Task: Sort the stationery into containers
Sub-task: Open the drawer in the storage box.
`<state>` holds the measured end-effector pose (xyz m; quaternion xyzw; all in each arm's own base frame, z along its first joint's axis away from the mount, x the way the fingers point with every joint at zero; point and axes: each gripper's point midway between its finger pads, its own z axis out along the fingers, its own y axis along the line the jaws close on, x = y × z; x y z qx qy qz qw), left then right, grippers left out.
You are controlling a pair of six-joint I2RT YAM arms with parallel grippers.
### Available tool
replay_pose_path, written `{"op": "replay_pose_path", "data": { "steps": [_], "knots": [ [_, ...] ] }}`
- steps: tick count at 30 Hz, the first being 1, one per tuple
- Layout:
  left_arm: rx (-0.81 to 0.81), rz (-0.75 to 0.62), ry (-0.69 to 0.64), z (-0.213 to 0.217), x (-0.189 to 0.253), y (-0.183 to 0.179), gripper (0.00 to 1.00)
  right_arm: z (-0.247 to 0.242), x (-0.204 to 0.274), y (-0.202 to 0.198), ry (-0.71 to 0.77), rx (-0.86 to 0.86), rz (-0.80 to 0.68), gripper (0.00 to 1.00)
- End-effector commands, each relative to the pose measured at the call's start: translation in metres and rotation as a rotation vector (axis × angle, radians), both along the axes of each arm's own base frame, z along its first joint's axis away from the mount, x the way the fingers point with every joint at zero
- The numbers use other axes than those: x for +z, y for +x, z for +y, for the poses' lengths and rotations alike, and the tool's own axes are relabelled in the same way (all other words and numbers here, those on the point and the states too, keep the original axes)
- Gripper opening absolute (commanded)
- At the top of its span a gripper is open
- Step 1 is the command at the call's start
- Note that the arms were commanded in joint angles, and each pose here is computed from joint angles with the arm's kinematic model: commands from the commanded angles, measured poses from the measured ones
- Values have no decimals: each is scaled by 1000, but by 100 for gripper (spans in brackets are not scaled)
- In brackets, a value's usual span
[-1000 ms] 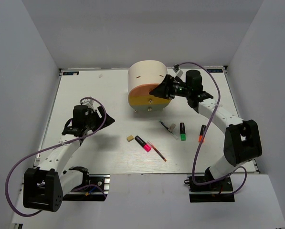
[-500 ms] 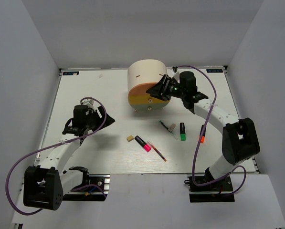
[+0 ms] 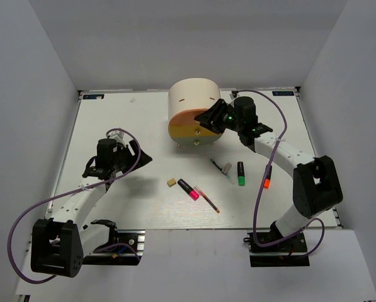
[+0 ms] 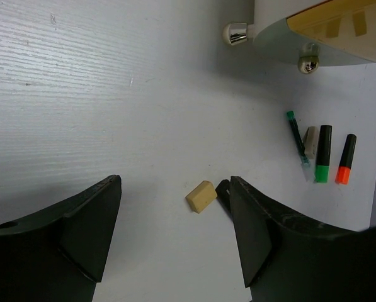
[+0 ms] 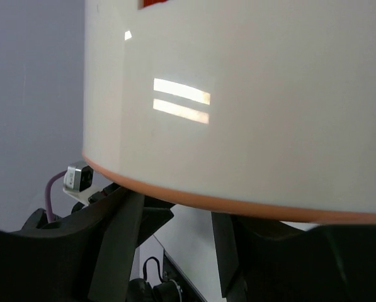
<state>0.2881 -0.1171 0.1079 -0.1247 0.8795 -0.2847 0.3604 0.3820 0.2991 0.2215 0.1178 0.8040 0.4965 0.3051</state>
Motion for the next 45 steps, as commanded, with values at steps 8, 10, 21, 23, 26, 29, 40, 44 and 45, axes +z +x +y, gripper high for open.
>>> {"op": "replay_pose_path", "data": {
  "steps": [8,10,21,23,26,29,40,44,45],
  "knots": [
    [-10,-12,-22,-4,0,-3,80,0,25,5,39,-74,-60,52],
    [-10,-12,-22,-4,0,-3,80,-1,23,5,42,-79,-50,49],
    [-12,1,-32,-5,-6,-10,79,2,21,-2,49,-44,-73,15],
    [-12,1,-32,-5,-6,-10,79,2,25,-9,56,-24,-77,15],
    [-12,1,-32,-5,-6,-10,79,0,23,-23,60,3,-60,15],
    [-20,-9,-40,-6,-3,-9,79,-6,17,-36,55,8,-42,15],
    [-44,1,-50,-14,2,3,79,-7,8,-59,59,32,-7,18],
    [-67,2,-49,-19,5,6,79,-7,6,-59,58,31,-5,25],
    [-78,3,-49,-22,5,4,79,-6,5,-61,58,40,2,25]
  ]
}}
